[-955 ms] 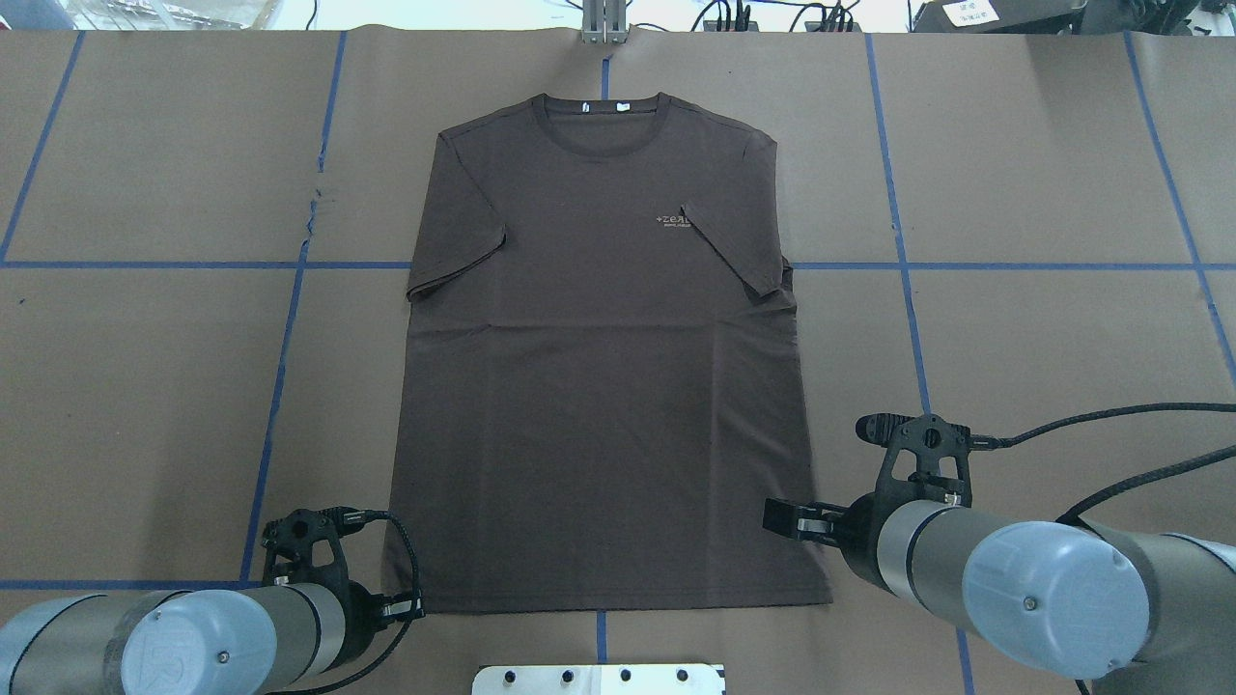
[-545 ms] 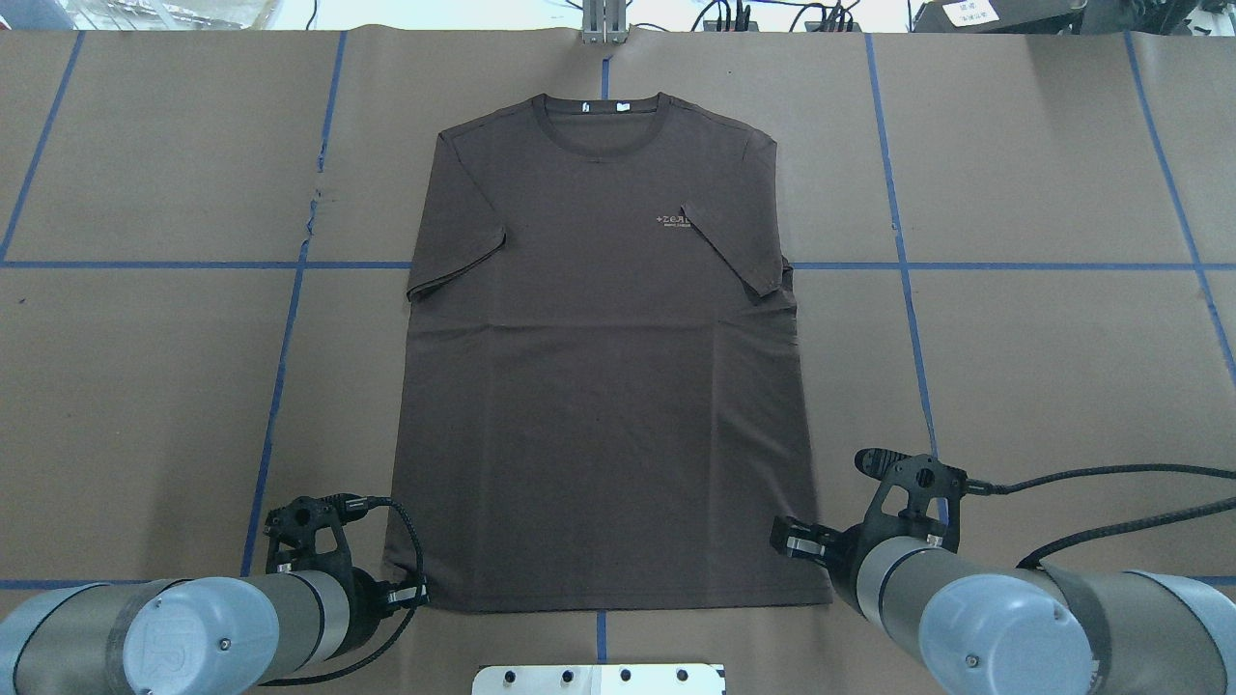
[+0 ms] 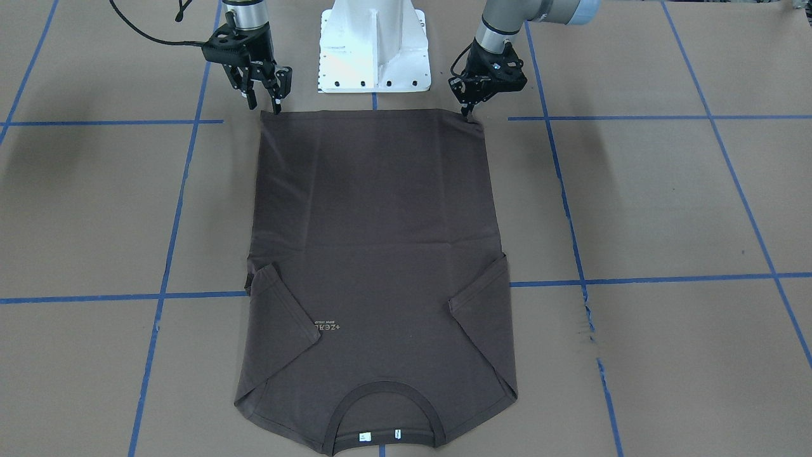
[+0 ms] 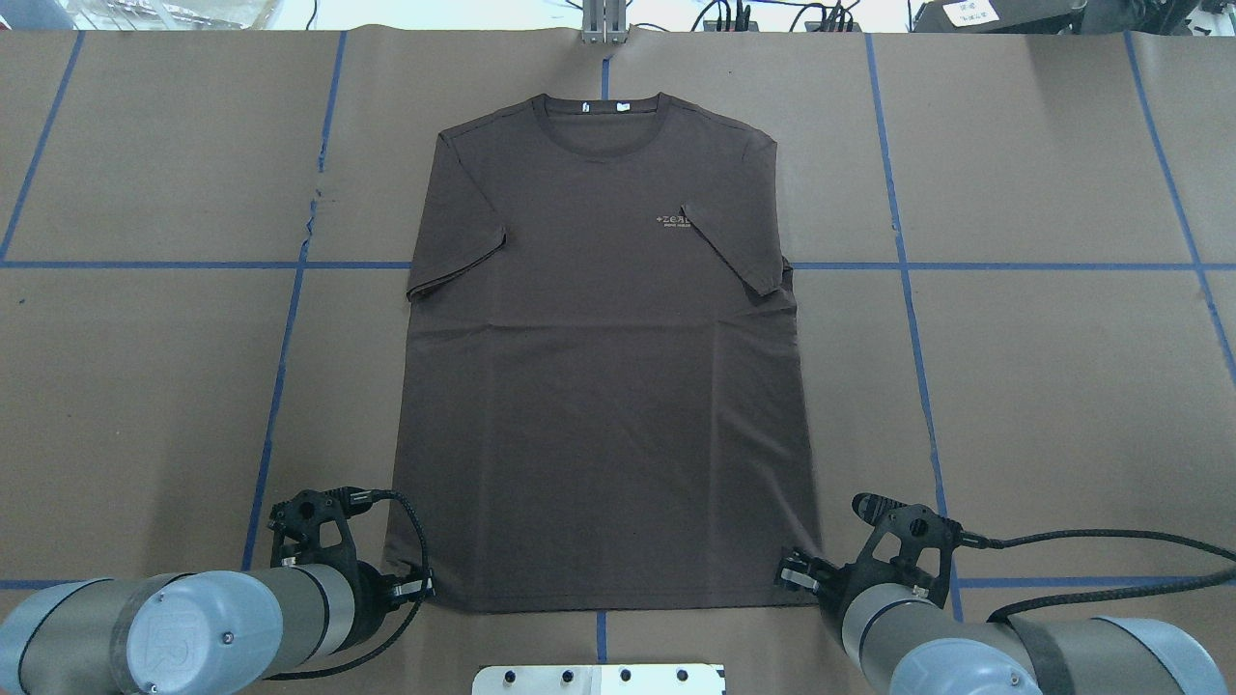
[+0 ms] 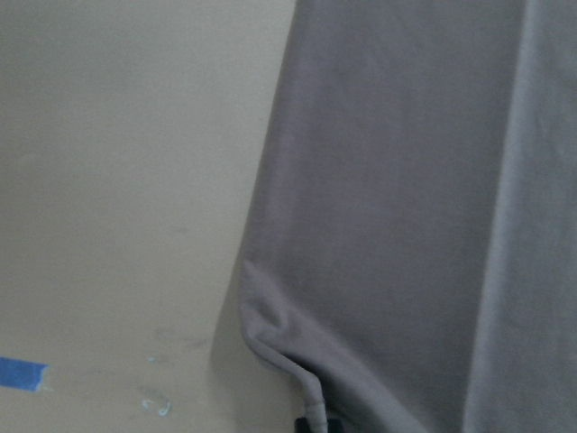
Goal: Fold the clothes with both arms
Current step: 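Lift the hem with both grippers and carry it toward the collar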
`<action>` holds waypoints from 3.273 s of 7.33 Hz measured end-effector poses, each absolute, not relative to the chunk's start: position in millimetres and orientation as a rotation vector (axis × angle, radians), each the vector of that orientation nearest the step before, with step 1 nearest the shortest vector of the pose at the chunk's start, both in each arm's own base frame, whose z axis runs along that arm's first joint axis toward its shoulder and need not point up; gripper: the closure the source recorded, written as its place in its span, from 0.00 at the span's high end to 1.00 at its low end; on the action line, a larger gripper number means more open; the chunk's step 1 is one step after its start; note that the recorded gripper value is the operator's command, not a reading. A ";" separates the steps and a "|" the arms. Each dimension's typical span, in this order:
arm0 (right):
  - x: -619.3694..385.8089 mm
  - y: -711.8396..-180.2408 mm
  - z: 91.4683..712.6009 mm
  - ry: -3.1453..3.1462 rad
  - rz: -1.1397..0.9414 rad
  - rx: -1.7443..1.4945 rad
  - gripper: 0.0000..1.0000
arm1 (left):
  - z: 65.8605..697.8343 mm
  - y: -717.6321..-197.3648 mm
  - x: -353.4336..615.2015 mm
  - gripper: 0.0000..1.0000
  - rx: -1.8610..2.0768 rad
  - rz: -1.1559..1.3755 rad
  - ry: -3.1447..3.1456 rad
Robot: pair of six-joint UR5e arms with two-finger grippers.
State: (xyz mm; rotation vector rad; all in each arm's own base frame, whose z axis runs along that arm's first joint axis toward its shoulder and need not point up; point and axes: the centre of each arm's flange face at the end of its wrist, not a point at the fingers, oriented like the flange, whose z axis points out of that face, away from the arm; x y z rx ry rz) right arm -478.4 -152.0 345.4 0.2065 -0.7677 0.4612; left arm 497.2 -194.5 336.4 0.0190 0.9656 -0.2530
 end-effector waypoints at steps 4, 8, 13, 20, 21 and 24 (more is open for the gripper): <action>-492.9 -136.5 360.5 -0.746 0.467 0.243 0.51 | 330.3 -194.9 498.5 0.00 0.015 -0.252 0.978; -496.0 -137.2 367.4 -0.733 0.467 0.262 0.51 | 325.2 -194.4 500.1 0.00 0.013 -0.250 0.987; -498.9 -137.7 363.5 -0.747 0.503 0.252 0.04 | 321.9 -194.2 498.4 0.00 0.013 -0.249 0.995; -432.7 -157.8 286.4 -0.814 0.546 0.222 0.00 | 251.5 -183.8 444.8 0.00 -0.028 -0.222 1.022; -390.3 -156.2 249.2 -0.830 0.537 0.178 0.00 | 205.4 -177.3 397.6 0.00 -0.068 -0.203 1.031; -316.5 -168.7 172.7 -0.845 0.552 0.046 0.00 | 128.9 -193.7 304.3 0.00 -0.120 -0.204 1.088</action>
